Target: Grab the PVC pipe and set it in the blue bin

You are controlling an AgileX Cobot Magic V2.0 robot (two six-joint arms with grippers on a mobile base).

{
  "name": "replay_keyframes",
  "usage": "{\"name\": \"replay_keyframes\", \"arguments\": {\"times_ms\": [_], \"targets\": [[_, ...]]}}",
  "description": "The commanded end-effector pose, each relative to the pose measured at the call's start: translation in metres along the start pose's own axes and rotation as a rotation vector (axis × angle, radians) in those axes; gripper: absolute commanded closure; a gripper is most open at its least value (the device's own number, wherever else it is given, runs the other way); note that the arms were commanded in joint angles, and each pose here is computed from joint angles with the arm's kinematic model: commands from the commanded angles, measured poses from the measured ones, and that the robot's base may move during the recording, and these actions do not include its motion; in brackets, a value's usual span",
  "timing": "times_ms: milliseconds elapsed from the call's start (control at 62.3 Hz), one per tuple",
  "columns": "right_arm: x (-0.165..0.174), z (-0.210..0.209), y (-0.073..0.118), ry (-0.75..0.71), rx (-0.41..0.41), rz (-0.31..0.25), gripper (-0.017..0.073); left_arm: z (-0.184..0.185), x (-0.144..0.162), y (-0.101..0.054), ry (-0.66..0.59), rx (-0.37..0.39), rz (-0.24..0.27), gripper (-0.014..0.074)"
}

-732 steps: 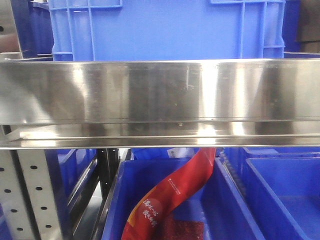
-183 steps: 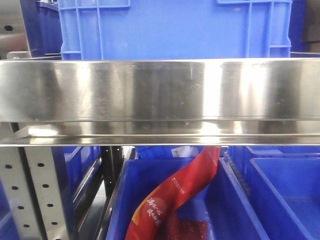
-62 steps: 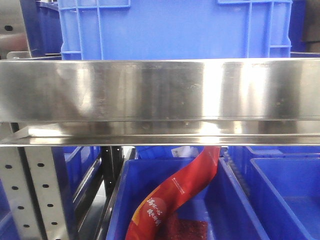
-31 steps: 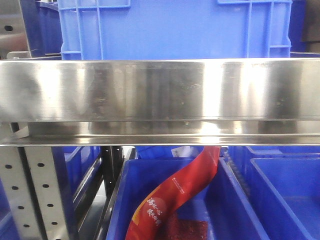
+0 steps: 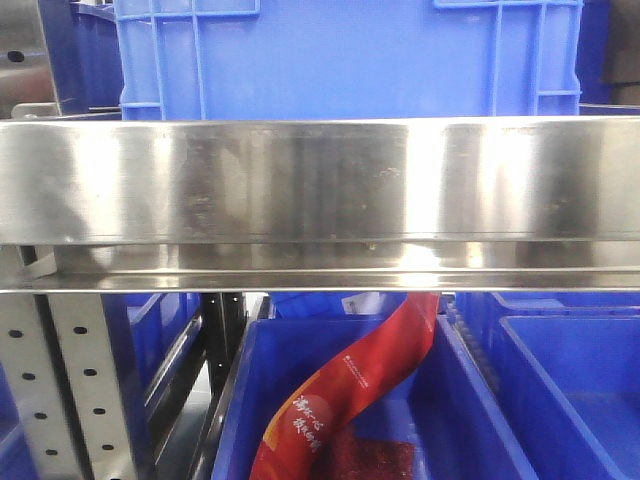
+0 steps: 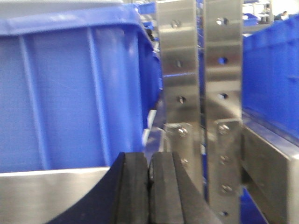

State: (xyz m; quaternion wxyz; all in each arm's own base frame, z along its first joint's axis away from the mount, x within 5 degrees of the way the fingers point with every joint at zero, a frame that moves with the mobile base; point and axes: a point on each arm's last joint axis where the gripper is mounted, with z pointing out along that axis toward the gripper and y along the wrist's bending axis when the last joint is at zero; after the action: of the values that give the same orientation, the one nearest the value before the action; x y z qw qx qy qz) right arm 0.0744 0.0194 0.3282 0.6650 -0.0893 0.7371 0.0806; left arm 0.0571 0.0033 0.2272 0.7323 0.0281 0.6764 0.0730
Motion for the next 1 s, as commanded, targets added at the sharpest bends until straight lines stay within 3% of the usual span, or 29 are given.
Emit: {"name": "replay_keyframes", "arguments": {"times_ms": [0, 193, 803, 980], "targets": [[-0.002, -0.001, -0.001, -0.022, 0.014, -0.009, 0.0713, 0.000, 0.000, -0.002, -0.030, 0.030, -0.010, 0.0704], [-0.002, -0.001, -0.001, -0.022, 0.014, -0.009, 0.0713, -0.001, 0.000, -0.006, -0.038, 0.096, -0.016, 0.0704], [-0.002, -0.001, -0.001, -0.022, 0.014, -0.009, 0.0713, 0.000, 0.012, -0.007, -0.022, 0.095, -0.015, 0.0704], [-0.002, -0.001, -0.001, -0.022, 0.014, -0.009, 0.0713, 0.000, 0.012, -0.008, -0.022, 0.097, 0.025, 0.0704]]}}
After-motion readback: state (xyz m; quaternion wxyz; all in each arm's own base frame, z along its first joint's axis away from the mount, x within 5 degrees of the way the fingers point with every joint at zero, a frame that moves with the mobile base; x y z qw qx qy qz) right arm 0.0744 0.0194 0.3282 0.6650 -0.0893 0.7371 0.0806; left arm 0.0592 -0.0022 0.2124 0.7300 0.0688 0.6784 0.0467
